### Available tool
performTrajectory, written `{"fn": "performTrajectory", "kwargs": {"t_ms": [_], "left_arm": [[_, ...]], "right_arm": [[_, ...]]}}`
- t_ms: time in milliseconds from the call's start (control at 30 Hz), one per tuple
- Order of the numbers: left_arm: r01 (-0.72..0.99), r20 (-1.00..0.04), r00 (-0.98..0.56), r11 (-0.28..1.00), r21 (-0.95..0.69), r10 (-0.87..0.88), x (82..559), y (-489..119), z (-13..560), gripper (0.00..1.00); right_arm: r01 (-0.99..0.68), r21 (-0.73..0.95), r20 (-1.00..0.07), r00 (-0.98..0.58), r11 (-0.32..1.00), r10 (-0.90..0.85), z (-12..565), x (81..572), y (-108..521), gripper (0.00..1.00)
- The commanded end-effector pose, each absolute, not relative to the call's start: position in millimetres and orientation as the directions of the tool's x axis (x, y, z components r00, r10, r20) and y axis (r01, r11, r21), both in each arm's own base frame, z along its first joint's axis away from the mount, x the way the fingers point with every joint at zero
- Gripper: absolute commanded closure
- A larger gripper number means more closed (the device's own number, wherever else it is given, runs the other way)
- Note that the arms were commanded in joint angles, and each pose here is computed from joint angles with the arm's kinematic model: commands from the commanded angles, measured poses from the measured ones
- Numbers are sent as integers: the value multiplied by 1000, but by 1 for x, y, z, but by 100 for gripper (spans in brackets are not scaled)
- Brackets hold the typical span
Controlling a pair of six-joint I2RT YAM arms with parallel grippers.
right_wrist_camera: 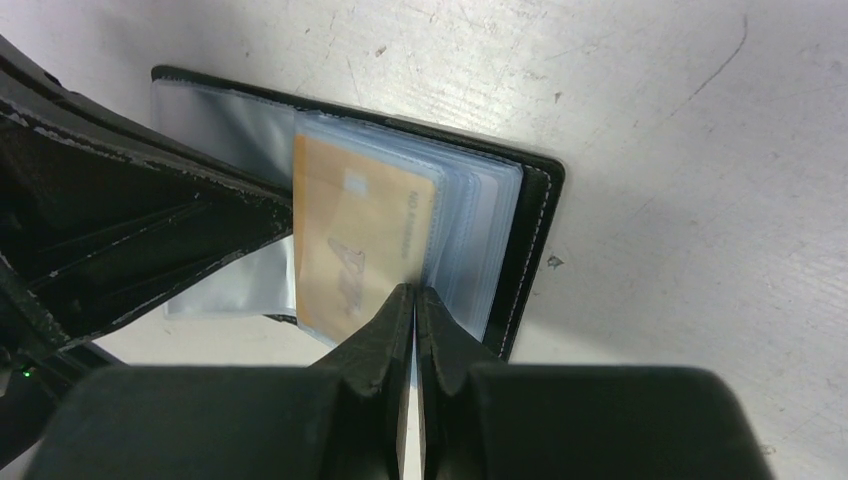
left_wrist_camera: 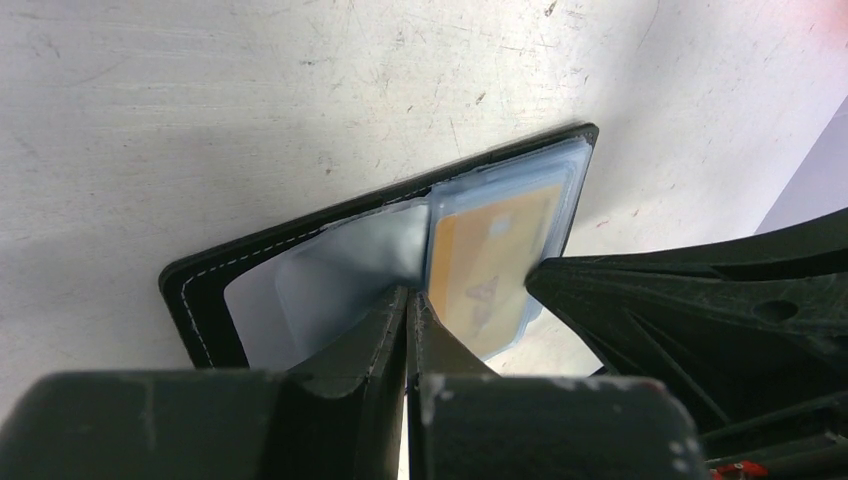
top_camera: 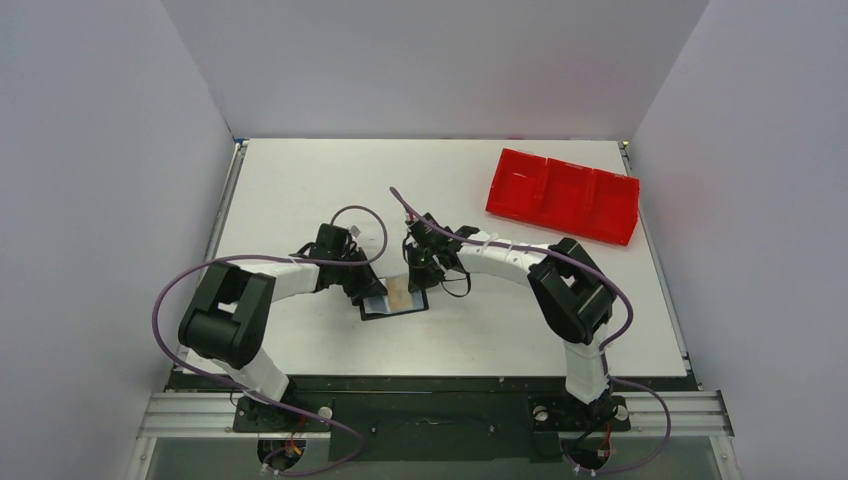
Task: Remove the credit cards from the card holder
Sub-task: Remove the credit card from the card holder.
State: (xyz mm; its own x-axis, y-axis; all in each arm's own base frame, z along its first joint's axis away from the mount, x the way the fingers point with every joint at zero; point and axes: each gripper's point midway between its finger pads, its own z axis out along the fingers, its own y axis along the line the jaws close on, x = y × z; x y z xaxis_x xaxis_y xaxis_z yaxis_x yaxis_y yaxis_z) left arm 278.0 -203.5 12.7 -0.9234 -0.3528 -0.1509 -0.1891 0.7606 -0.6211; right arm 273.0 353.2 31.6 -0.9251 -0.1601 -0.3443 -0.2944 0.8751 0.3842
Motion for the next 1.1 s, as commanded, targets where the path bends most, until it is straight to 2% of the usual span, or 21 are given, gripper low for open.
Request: {"fn": "performTrajectory", "kwargs": {"t_ms": [0,300,433,533,767,867,1067], "left_arm": [[-229,-121,-932,816,-531,-341,267,-193,-18,100],[-213,-143,-933,826,-522,-330,272,-193,-8,100],[-192,-189,-927,845,-498,-323,278,-186,11,100],[-180,-230,-920,863,-472,-318,280,-179,29,100],[-178,-259,-917,894,-411,-302,272,-164,41,94],[-180,-259,-919,901,-394,-297,269,-160,37,93],[-193,-247,-922,907,-374,-298,269,-159,22,93]], "right_arm": [[-352,536,-364,-916,767,-166,68,261,390,99],[-347,545,-385,-912,763,-140,82,269,387,98],[-314,529,-390,-915,788,-103,82,278,373,90],[-304,520,-398,-913,798,-89,83,281,366,80],[-258,488,-404,-914,834,-46,80,285,347,63],[-228,467,-383,-923,855,-37,68,283,334,60],[-197,439,-370,-929,877,-23,53,283,324,63]]}}
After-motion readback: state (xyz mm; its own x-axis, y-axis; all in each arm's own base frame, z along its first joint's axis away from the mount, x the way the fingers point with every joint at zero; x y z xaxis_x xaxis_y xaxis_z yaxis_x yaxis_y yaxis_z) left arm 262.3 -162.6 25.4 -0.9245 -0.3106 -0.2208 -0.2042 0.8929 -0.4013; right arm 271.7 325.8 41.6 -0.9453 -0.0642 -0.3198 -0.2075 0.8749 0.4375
